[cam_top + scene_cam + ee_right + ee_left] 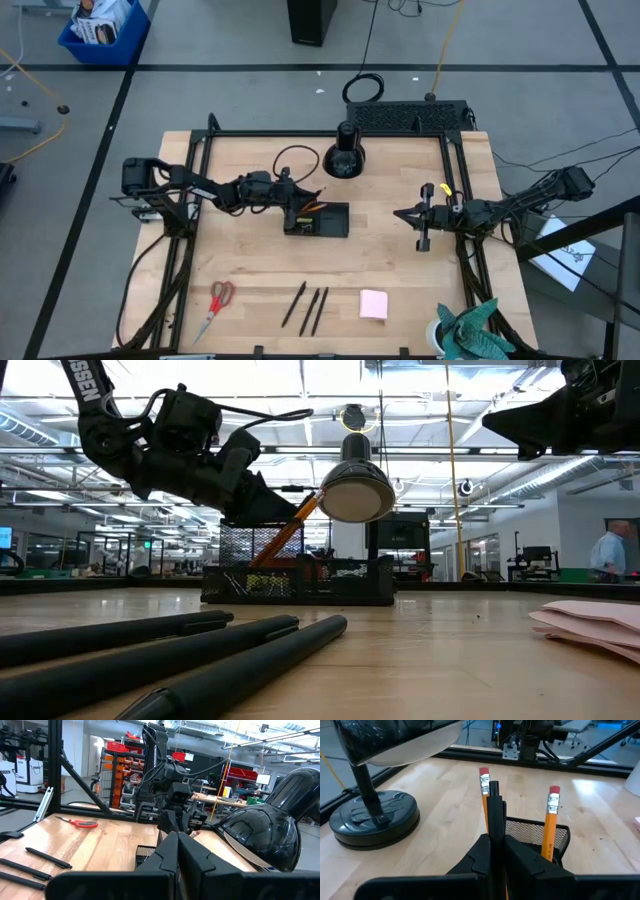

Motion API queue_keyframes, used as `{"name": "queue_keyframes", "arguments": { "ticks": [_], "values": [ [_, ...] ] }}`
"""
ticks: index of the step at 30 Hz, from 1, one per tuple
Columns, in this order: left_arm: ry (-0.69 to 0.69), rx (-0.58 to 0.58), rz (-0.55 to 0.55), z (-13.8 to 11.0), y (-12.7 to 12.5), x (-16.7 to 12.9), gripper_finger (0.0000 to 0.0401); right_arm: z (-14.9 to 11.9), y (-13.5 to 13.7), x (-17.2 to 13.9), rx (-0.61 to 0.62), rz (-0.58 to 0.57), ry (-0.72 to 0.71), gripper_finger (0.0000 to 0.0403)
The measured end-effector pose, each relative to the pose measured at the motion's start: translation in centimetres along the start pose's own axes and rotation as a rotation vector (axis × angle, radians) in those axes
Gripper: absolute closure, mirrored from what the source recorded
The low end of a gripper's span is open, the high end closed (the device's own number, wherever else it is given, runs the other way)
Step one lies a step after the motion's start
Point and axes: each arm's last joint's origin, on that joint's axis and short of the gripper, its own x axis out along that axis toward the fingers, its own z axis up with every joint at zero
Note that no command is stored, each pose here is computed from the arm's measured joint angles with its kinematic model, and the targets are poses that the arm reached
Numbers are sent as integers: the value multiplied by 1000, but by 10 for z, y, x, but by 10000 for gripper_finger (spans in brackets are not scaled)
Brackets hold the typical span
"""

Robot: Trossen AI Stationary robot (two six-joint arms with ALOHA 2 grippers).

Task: Pick and place office supplies into organizer
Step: Put the pen into the desk organizer, then put the left pen into the desk organizer

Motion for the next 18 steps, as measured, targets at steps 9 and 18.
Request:
{"name": "queue_keyframes", "arguments": {
  "ticks": [9,18],
  "values": [
    [-4,-6,0,0,0,0,294,0,0,0,3,0,0,399],
    [-73,62,100,20,-7,-12,272,-1,0,0,-2,1,8,399]
  ]
}}
